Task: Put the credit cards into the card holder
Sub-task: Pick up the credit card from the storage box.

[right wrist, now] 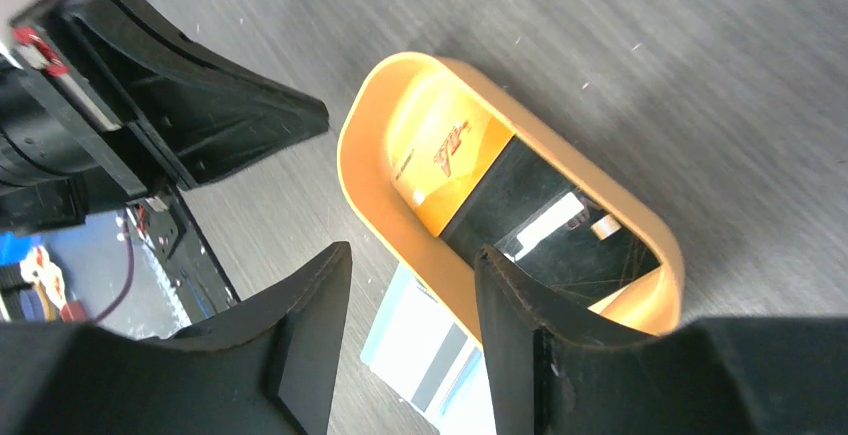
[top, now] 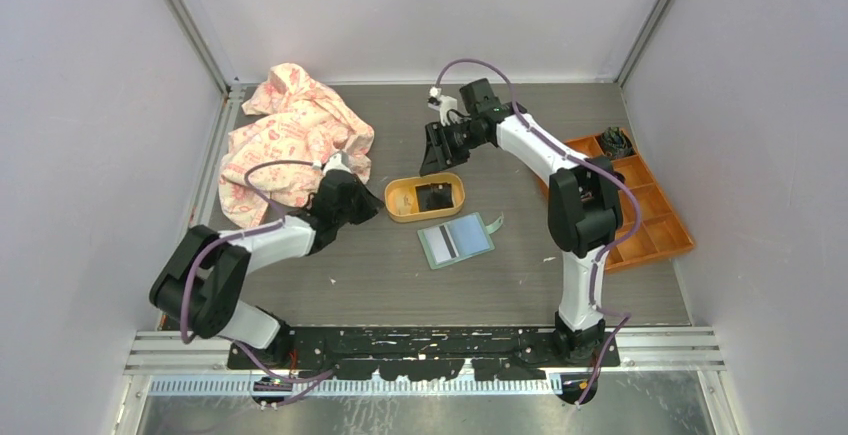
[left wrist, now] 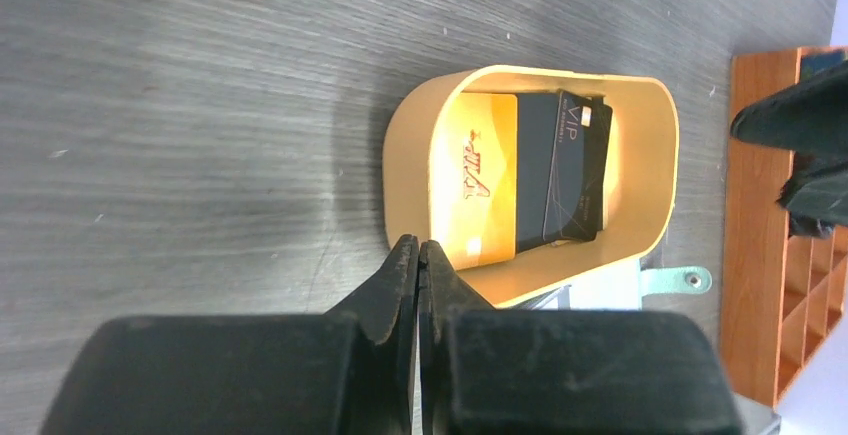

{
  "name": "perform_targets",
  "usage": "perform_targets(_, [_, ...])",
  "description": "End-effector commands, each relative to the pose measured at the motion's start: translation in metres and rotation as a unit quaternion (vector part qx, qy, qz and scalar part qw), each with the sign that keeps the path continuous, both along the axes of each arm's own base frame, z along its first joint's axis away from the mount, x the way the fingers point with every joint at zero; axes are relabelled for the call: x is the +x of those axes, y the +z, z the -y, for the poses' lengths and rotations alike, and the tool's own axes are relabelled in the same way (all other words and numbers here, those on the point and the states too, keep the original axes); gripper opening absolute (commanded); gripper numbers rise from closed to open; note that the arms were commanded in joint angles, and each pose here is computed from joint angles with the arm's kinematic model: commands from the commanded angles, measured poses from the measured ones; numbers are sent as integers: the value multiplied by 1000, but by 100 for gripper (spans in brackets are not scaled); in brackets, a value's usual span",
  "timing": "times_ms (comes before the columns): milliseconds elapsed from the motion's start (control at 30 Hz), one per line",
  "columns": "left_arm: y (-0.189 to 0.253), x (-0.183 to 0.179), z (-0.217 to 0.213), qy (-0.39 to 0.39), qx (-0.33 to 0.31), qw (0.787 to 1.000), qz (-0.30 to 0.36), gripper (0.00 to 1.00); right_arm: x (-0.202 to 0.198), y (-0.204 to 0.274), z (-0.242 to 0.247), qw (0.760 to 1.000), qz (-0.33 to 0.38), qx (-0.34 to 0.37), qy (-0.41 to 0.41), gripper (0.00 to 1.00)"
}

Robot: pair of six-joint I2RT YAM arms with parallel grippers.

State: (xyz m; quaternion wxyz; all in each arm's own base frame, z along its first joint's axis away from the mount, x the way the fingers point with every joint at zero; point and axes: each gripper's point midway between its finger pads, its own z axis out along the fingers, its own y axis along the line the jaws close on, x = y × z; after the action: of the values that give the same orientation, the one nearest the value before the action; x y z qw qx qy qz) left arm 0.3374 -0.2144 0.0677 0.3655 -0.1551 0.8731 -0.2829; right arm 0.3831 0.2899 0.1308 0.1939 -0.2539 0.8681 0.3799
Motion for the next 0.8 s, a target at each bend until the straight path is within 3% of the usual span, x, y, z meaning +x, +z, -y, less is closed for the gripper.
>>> perform_targets(0, [39, 13, -22, 112, 0, 989, 97, 0, -27, 9, -7, 998, 29, 12, 58, 54])
perform_targets(233, [43, -7, -33, 150, 5, 981, 121, 0, -42, -9, -17, 996, 49, 3, 71, 55])
perform_targets(400, [43, -7, -12, 84, -5, 989, 120, 0, -23, -22, -14, 997, 65, -29, 7, 55])
perform_targets(533, [40, 1, 7, -18, -31, 996, 82, 16, -9, -20, -3, 994, 84, -60, -33, 55])
perform_targets(633, [38, 7, 12, -64, -49, 994, 68, 22, 0, -28, 8, 990, 93, -93, -59, 55])
perform_targets(767, [32, 14, 14, -91, -25, 994, 54, 43, 4, -42, 16, 986, 83, -127, -72, 61])
